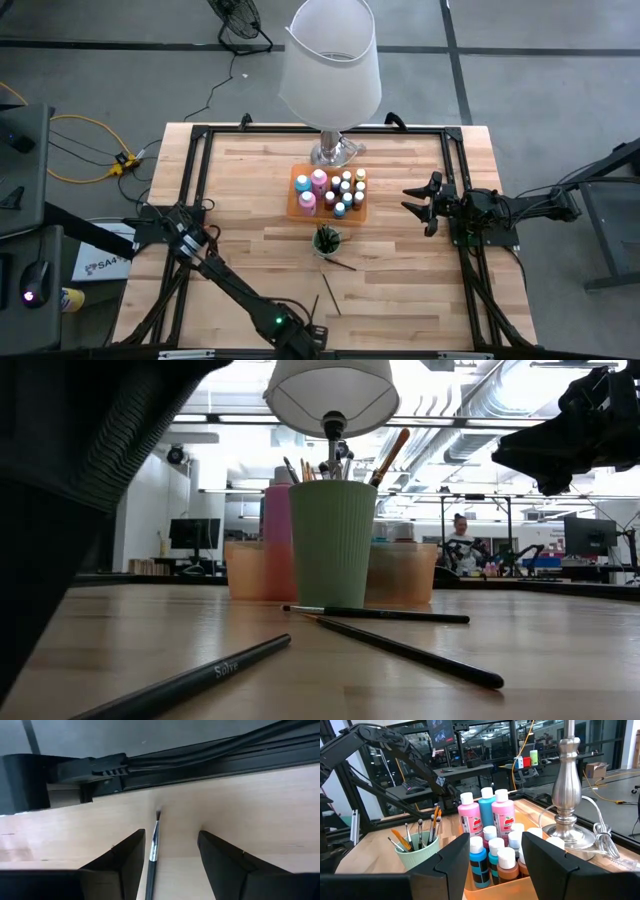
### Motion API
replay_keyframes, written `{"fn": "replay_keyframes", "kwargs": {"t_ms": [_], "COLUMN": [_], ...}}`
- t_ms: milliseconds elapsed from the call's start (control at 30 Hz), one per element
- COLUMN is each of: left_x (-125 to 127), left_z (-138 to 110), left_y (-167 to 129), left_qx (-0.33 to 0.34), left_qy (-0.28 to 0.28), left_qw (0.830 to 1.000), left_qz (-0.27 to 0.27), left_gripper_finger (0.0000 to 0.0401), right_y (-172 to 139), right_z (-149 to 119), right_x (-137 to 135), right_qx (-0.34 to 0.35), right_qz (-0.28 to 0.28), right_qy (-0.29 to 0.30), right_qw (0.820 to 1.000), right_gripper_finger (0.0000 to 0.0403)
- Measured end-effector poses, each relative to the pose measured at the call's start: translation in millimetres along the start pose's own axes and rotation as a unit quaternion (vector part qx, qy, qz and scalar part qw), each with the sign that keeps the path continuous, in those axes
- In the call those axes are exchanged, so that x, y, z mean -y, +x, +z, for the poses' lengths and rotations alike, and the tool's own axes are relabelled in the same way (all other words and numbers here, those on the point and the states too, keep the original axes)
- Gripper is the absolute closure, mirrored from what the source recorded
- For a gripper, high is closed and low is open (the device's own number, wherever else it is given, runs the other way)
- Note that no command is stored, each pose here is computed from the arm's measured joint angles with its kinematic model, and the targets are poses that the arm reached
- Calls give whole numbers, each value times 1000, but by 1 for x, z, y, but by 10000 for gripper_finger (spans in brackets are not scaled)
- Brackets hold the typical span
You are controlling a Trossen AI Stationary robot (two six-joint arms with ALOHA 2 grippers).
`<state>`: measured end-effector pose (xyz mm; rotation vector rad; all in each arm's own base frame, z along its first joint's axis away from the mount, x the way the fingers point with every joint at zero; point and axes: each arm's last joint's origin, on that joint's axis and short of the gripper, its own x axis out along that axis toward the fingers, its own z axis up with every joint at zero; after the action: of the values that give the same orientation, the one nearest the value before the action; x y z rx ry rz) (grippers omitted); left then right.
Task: Pick & Place Paint Supplies
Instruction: Put the gray paintbrushes into the green cup
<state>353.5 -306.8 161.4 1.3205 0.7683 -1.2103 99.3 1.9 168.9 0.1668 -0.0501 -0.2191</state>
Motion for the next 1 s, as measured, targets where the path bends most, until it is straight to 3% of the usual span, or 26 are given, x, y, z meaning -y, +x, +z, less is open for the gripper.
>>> {"fn": "replay_keyframes", "kwargs": {"t_ms": [333, 567, 900, 1000], "left_x": [-12, -14, -9, -7], "left_z": [9, 0, -1, -1], "left_y": [7, 15, 21, 21], "left_qx": [-20, -7, -21, -26], "left_qy": [0, -50, -66, -78], "left_qw": [1000, 997, 995, 993], "left_qz": [-23, -54, -74, -80], "left_gripper_finger": [215, 215, 216, 232], "right_y": [0, 0, 0, 0], "right_z": [0, 0, 0, 0], "right_x": [0, 0, 0, 0], "right_qx": [0, 0, 0, 0], "right_qz": [0, 0, 0, 0], "right_qy": [0, 0, 0, 0], "right_qw": [1000, 1000, 1000, 1000], "right_gripper_finger": [229, 229, 229, 229]}}
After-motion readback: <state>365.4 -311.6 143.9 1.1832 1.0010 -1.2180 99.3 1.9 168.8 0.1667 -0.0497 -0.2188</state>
